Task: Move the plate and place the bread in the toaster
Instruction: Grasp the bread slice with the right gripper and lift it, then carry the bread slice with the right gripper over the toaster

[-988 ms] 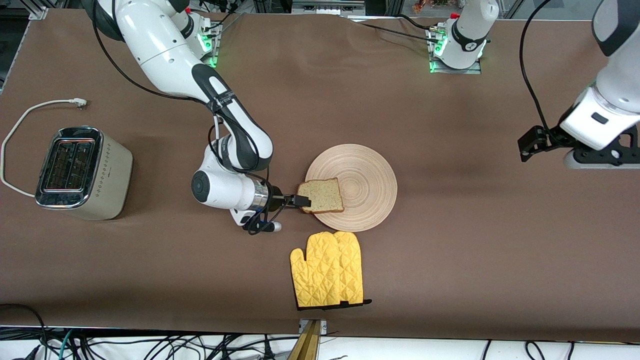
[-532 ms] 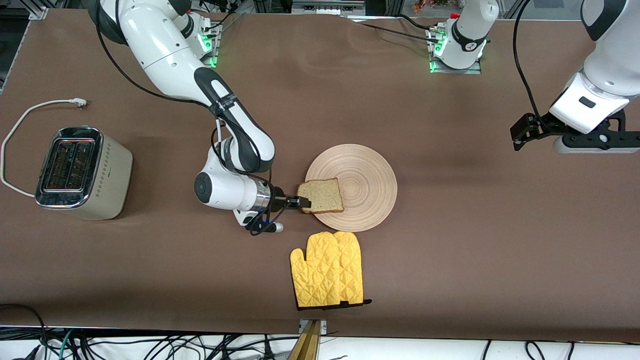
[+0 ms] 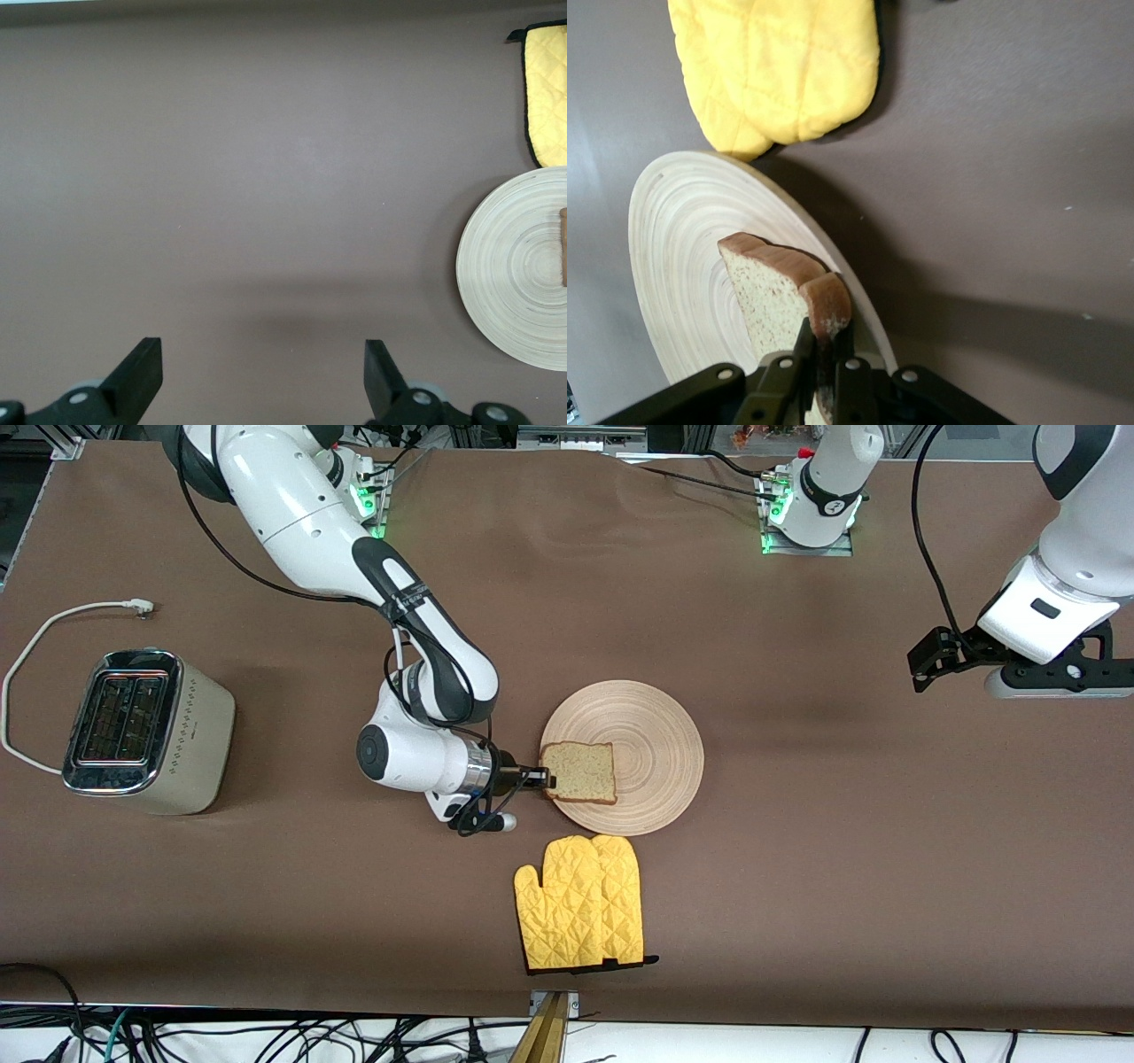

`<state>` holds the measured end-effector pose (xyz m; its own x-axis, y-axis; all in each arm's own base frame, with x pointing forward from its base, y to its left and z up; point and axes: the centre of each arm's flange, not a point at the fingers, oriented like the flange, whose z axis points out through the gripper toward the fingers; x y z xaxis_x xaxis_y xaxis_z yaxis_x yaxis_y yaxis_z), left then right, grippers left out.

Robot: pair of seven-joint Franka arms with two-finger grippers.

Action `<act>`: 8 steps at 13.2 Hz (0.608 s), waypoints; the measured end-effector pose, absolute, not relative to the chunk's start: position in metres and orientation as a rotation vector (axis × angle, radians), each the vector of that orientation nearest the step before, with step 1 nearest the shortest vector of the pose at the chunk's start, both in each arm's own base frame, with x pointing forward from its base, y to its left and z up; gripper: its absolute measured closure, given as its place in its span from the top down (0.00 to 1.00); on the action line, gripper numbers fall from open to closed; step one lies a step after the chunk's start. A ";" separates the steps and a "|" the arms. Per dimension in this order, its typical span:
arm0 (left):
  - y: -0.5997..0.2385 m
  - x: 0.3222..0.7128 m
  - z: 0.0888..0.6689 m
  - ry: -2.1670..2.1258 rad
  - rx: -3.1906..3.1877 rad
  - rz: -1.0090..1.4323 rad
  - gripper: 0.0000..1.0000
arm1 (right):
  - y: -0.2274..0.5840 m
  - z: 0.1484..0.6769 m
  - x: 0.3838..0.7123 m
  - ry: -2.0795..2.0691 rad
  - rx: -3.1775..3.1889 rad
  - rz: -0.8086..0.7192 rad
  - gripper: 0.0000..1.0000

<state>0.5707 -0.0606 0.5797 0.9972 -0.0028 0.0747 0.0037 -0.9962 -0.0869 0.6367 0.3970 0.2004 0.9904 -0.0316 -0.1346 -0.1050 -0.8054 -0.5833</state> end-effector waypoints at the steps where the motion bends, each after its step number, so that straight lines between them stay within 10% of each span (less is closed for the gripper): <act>1: -0.061 0.571 0.579 -0.001 -3.052 -0.112 1.00 | 0.401 0.203 0.636 0.086 -2.503 0.151 0.11; 8: -0.059 0.570 0.578 -0.005 -3.052 -0.101 1.00 | 0.355 0.296 0.653 -0.148 -2.648 0.269 0.07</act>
<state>0.5703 -0.0595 0.5777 0.9978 0.0006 0.0661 0.0064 -0.9962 -0.0873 0.6528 0.3546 0.2956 0.9750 0.1506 -0.1635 0.0582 -0.8829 -0.4660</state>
